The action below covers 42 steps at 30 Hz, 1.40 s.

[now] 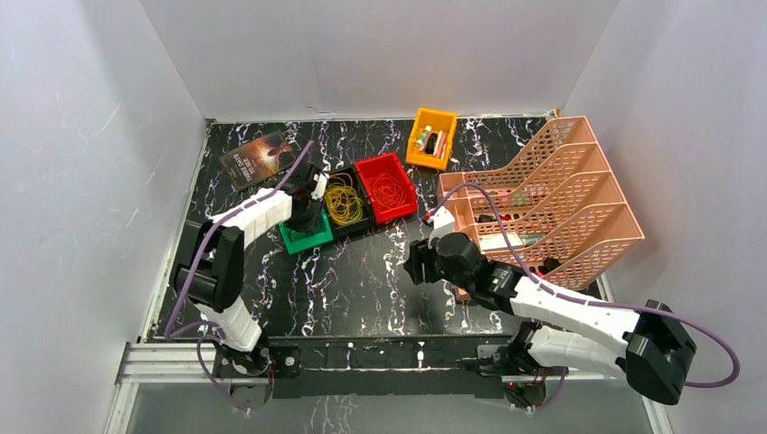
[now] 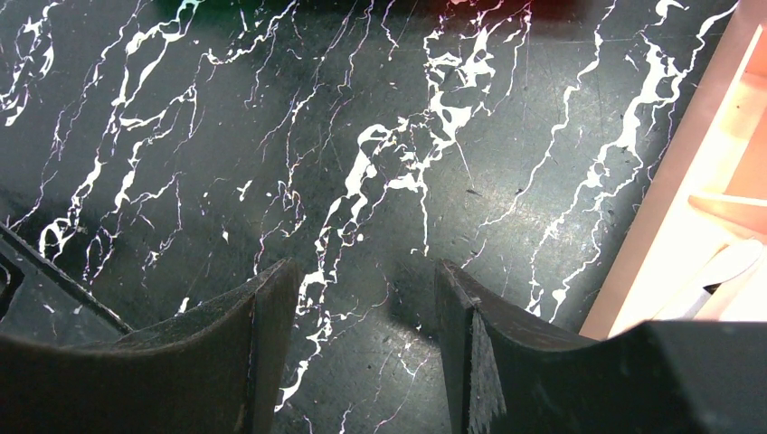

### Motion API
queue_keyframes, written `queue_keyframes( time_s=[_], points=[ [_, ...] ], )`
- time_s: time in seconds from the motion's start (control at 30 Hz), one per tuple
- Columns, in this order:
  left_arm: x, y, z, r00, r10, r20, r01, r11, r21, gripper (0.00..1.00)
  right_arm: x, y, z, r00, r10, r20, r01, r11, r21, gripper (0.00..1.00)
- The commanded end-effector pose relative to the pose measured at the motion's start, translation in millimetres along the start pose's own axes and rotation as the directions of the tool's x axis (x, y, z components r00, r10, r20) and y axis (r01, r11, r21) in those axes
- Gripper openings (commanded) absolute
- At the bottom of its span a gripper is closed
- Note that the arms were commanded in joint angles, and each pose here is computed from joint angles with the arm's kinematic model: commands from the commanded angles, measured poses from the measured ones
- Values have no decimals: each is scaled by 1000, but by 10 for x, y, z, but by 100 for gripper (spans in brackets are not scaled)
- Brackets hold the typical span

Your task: Untangle the cables

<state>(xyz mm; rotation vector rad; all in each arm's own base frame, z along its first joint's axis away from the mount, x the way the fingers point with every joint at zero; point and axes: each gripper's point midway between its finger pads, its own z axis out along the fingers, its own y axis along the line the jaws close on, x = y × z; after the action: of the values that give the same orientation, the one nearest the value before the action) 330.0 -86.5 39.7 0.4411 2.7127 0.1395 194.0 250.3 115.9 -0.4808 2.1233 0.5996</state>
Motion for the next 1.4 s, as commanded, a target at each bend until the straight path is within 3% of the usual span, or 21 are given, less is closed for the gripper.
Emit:
queue_keyframes(
  time_s=[0.0, 0.17, 0.4, 0.73, 1.1, 1.2, 1.37],
  points=[
    [-201, 95, -286, 995, -30, 95, 33, 999, -29, 34, -234, 59, -43, 998, 17, 68, -16, 1000, -13, 65],
    [-302, 91, -469, 985, -65, 158, 67, 998, -8, 37, -265, 55, -60, 997, 21, 80, -20, 1000, -10, 65],
    [-423, 91, -815, 955, -117, 274, 112, 993, 34, 52, -382, -9, -143, 991, 37, 130, -41, 999, 23, 65],
    [-477, 10, -1361, 822, -239, 517, 170, 969, 179, 71, -969, -280, -715, 914, 61, 402, -112, 988, 107, 67],
    [-303, -114, -1681, 665, -399, 631, 214, 912, 351, 98, -1003, -422, -885, 922, 18, 387, -98, 977, 188, 80],
    [-218, -81, -1744, 629, -421, 653, 232, 904, 359, 98, -966, -460, -901, 927, 19, 375, -104, 973, 206, 85],
    [-95, 23, -1798, 619, -428, 658, 277, 903, 327, 98, -873, -556, -905, 935, 19, 354, -115, 962, 250, 94]
  ],
)
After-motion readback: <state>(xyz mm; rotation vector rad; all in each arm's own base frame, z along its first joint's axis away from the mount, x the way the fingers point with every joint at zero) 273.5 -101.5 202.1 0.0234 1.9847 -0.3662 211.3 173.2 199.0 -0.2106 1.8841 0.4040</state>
